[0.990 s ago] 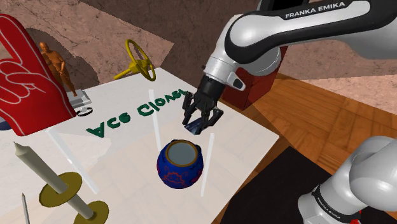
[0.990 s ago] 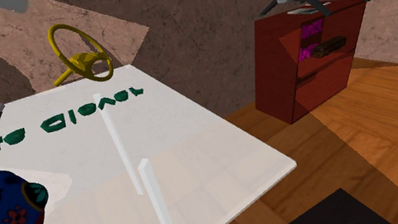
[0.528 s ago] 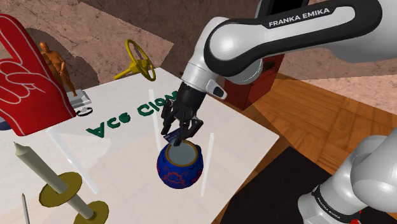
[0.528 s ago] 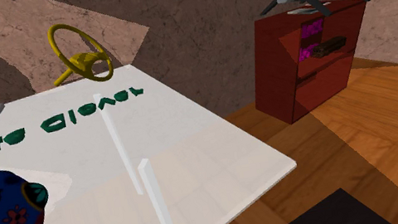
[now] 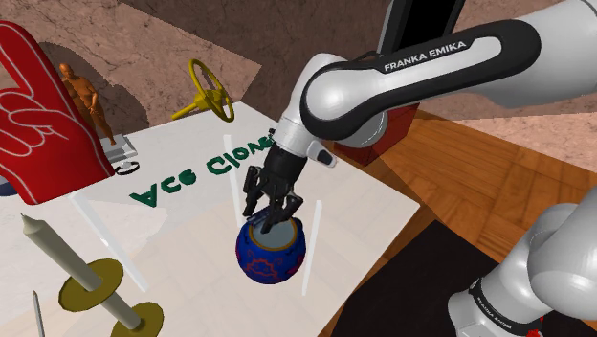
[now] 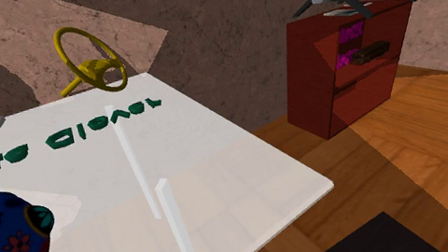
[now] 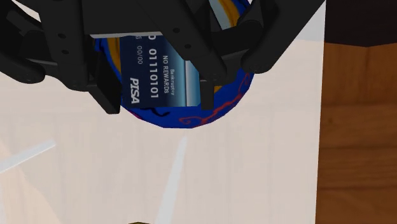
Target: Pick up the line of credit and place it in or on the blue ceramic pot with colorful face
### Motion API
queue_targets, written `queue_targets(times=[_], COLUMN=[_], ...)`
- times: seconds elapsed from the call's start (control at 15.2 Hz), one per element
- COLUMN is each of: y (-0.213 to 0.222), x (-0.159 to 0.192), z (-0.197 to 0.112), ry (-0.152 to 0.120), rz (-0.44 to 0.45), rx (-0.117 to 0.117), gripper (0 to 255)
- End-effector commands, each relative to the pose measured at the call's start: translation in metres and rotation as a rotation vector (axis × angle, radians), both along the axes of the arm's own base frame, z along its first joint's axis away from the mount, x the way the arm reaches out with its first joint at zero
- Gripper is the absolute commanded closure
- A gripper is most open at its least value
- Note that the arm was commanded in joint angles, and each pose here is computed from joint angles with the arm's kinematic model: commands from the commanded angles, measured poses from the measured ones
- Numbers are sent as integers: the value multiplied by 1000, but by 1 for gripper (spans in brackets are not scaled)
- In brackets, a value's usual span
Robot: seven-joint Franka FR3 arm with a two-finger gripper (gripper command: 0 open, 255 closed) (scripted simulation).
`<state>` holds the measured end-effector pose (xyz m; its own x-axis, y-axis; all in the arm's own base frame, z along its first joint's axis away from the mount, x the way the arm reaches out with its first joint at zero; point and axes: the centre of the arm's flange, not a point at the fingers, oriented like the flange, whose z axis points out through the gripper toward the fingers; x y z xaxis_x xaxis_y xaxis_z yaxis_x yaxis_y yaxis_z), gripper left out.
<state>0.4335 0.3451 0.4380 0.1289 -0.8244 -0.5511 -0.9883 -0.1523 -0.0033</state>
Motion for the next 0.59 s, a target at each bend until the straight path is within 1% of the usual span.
queue_targets(times=[0.0, 0.33, 0.53], y=[0, 0, 0], x=[1, 1, 1], z=[-11, -37, -41], ry=[0, 0, 0], rz=[0, 0, 0], rx=[0, 0, 0], gripper=[255, 255, 255])
